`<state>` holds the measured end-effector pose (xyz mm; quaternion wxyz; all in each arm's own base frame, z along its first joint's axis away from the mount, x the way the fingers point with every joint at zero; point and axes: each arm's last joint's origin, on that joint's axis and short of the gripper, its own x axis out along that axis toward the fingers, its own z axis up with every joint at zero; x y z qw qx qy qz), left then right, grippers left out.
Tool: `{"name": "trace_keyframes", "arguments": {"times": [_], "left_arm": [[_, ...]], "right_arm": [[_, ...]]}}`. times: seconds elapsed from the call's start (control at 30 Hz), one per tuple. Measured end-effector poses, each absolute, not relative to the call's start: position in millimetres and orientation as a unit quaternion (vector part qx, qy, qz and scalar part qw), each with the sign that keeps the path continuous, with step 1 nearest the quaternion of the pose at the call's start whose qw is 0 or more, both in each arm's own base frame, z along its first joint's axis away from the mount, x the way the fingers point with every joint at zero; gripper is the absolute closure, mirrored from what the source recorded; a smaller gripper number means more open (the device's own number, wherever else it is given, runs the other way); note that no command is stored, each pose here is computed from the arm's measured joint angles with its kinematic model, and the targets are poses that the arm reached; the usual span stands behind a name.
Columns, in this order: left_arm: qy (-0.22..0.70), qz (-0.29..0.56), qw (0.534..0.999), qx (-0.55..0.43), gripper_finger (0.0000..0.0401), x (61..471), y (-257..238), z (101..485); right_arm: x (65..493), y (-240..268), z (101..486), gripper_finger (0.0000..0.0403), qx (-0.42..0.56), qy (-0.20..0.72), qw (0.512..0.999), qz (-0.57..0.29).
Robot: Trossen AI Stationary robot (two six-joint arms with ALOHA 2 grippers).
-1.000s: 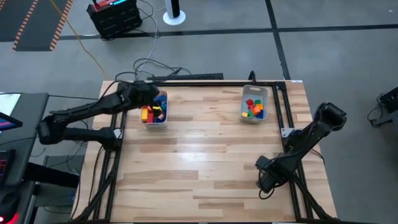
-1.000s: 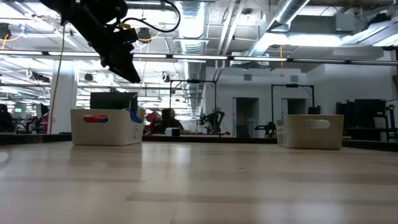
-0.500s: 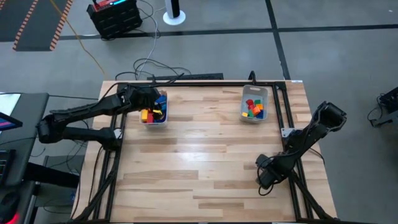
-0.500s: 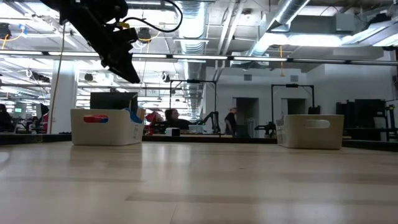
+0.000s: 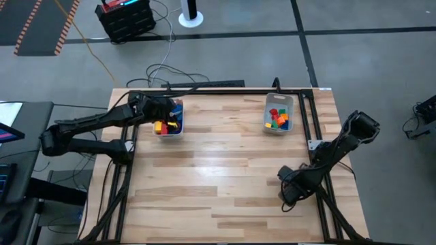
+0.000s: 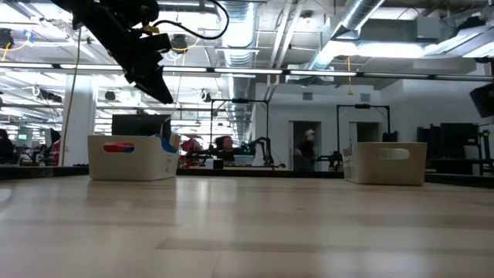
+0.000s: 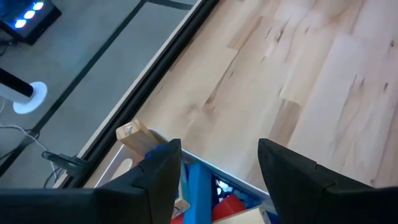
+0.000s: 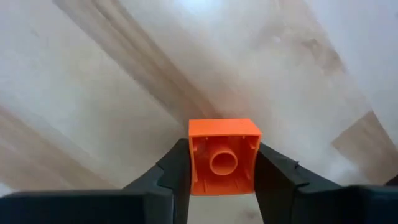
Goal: Sort blocks by size
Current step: Put the small orange game piece into the gray bin
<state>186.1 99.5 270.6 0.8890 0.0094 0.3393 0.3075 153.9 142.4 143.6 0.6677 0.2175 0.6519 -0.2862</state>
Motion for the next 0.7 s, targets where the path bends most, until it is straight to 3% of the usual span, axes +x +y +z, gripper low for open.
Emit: {"name": "trace_keyframes", "arguments": {"times": [0.23,0.4,0.53,0.7], "left_arm": [[0.347,0.304,0.887,0.012,0.0193,185,99,270],[0.343,0.291,0.893,0.019,0.0193,188,96,270],[0.32,0.274,0.906,0.029,0.0193,194,90,274],[0.267,0.259,0.927,0.043,0.0193,193,79,288]], "right_arm": [[158,135,145,0.0245,0.193,0.644,0.679,-0.296],[160,118,169,0.0234,0.127,0.589,0.71,-0.365],[163,89,192,0.0239,0.105,0.517,0.74,-0.417],[164,41,216,0.0235,0.099,0.466,0.744,-0.469]]}}
